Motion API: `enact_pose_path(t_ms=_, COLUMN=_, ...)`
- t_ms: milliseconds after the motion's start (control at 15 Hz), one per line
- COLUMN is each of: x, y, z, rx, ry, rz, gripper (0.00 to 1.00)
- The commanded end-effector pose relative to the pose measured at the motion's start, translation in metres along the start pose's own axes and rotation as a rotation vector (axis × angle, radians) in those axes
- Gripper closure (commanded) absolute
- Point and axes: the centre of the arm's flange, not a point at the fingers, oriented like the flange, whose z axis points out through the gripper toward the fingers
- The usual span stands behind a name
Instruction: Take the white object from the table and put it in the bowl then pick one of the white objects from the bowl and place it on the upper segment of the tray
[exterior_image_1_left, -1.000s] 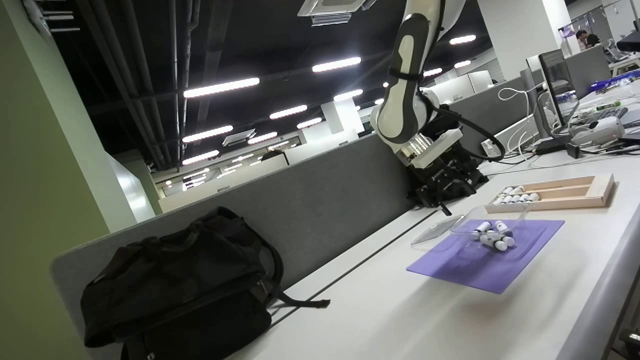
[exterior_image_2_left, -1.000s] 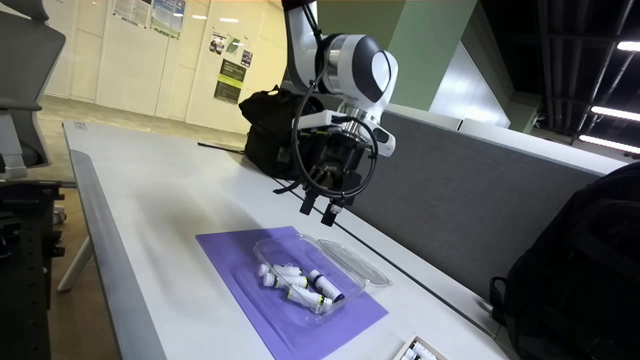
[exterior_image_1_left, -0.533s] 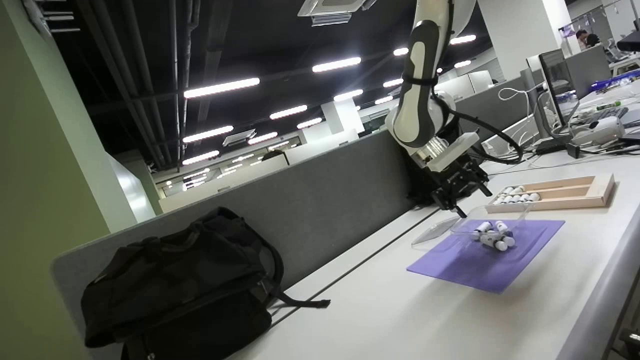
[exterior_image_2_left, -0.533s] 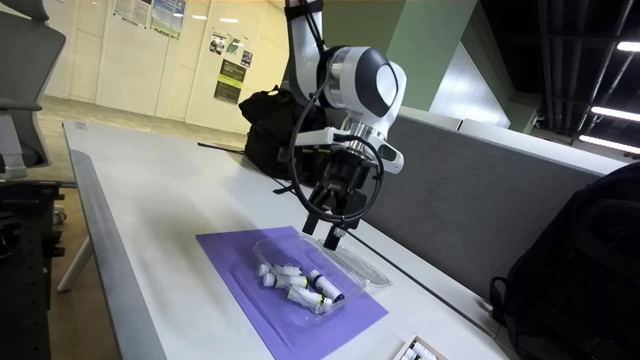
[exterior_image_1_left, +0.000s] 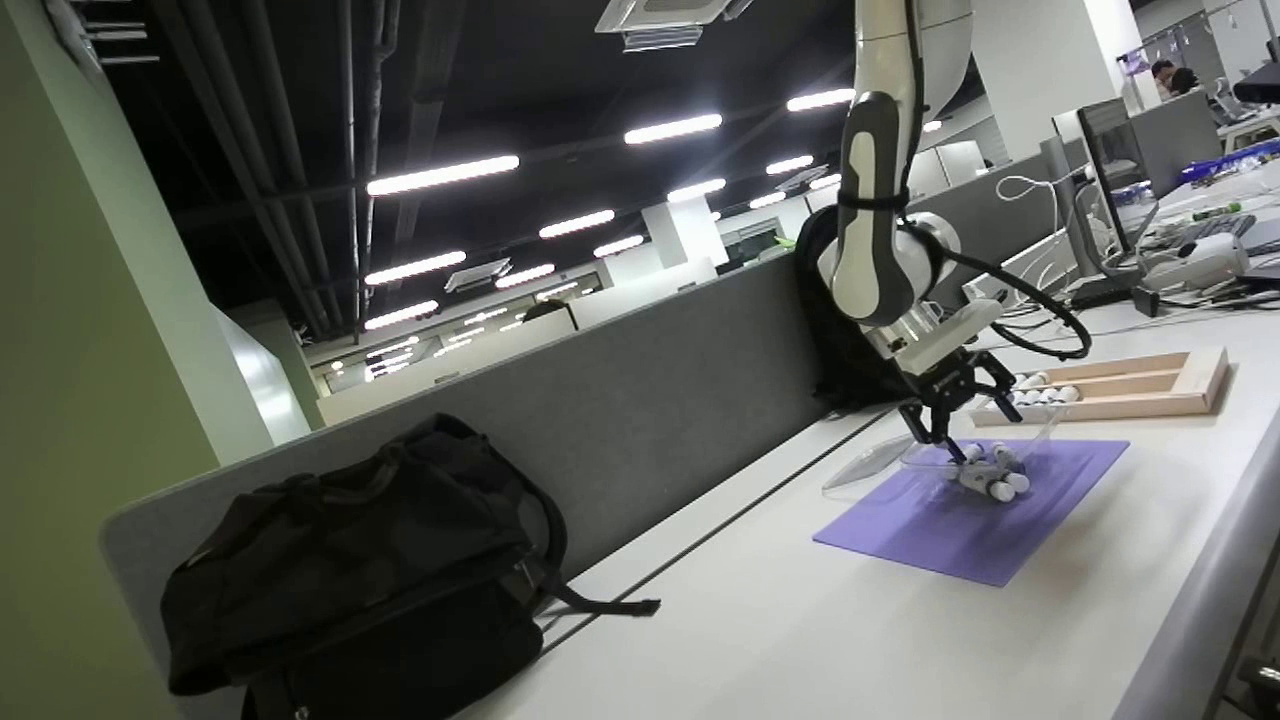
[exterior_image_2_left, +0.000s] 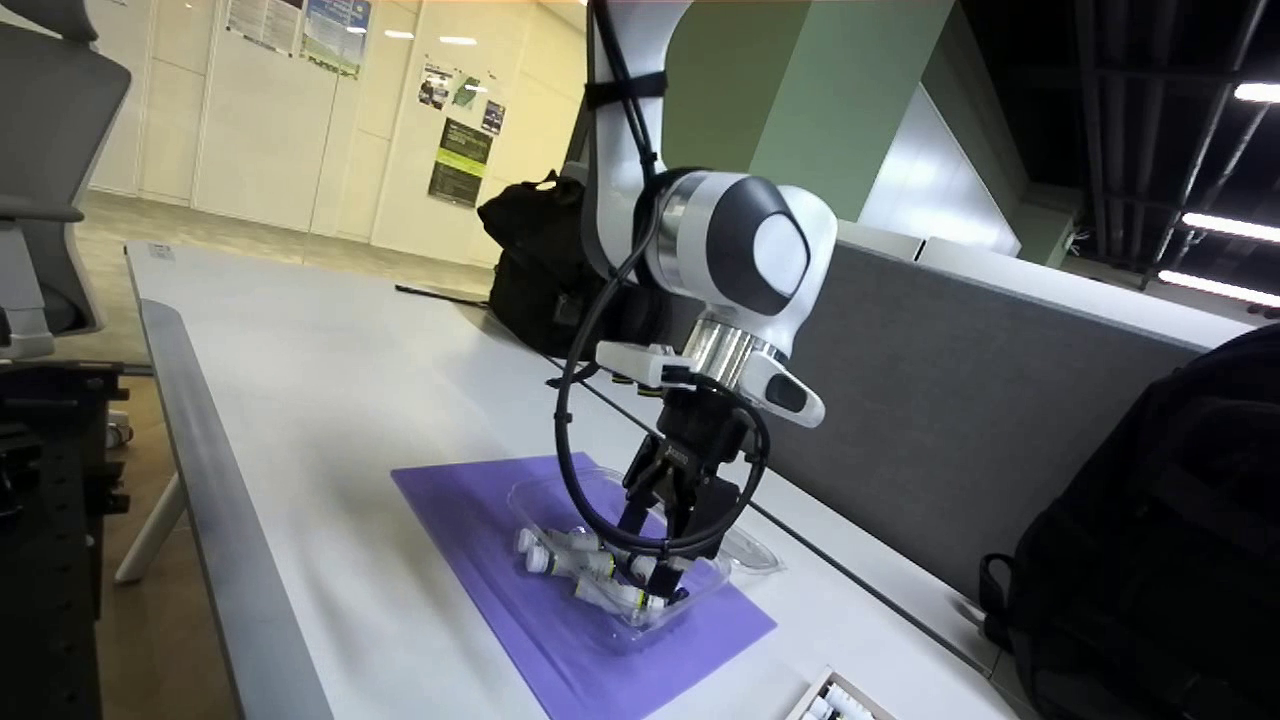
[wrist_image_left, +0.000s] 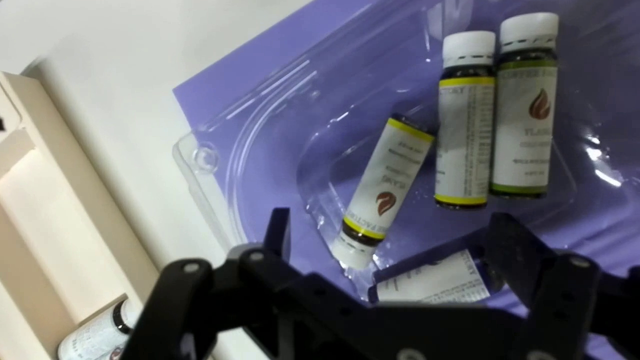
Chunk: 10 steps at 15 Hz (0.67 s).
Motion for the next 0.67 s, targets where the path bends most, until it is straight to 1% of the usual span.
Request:
enact_pose_path(t_ms=0, x=-0.001, y=-0.008, z=0.016, rx=0.047, ry=0.013, rz=0.014, gripper=0.00)
enact_pose_path(t_ms=267, x=-0.006, y=-0.021, z=0.030, rx=0.077, ry=0.006, rz=0.030, gripper=0.00)
enact_pose_path(t_ms=333, x=-0.006, y=-0.022, z=0.032, rx=0.077, ry=-0.001, rz=0.031, gripper=0.25)
enact_pose_path(t_ms=400, x=-0.006, y=-0.022, z=0.033, rx=0.076, ry=-0.009, rz=0.031, gripper=0.27)
enact_pose_path(t_ms=533, x=-0.008, y=-0.023, z=0.031, rx=0.081, ry=-0.011, rz=0.033, gripper=0.40)
enact_pose_path(t_ms=600, x=-0.008, y=-0.024, z=0.030, rx=0.082, ry=-0.011, rz=0.033, gripper=0.48)
